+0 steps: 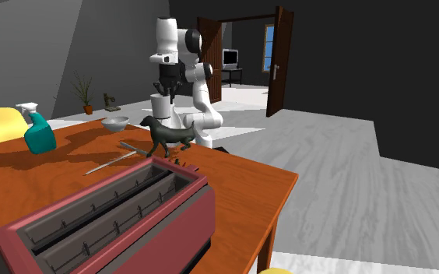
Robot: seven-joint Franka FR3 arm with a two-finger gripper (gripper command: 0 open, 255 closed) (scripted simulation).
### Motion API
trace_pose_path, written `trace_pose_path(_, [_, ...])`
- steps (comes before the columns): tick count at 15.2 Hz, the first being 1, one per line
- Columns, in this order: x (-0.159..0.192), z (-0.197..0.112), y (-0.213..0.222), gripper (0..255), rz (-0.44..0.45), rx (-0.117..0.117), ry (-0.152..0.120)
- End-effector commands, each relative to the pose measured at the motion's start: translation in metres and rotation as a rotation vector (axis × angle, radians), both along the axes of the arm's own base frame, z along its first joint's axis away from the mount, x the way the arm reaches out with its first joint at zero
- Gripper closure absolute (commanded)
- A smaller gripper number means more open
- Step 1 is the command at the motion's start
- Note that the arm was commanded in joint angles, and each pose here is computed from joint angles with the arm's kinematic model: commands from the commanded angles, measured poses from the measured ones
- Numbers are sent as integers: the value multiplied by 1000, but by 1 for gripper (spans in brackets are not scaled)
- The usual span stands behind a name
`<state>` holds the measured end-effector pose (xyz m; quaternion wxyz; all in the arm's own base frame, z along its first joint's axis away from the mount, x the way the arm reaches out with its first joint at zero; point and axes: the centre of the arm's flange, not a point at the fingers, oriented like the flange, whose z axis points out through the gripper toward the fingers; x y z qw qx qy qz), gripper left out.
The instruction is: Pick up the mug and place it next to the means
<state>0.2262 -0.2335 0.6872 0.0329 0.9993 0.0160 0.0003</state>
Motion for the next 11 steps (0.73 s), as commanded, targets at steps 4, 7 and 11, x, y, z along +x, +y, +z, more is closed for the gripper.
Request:
trace_pose_path(4, [-64, -1, -25, 255, 1, 0, 0])
trace_pose_path(7, [-101, -1, -38, 255, 1, 0, 0])
trace_pose_path(11, [-135, -6, -50, 255, 1, 0, 0])
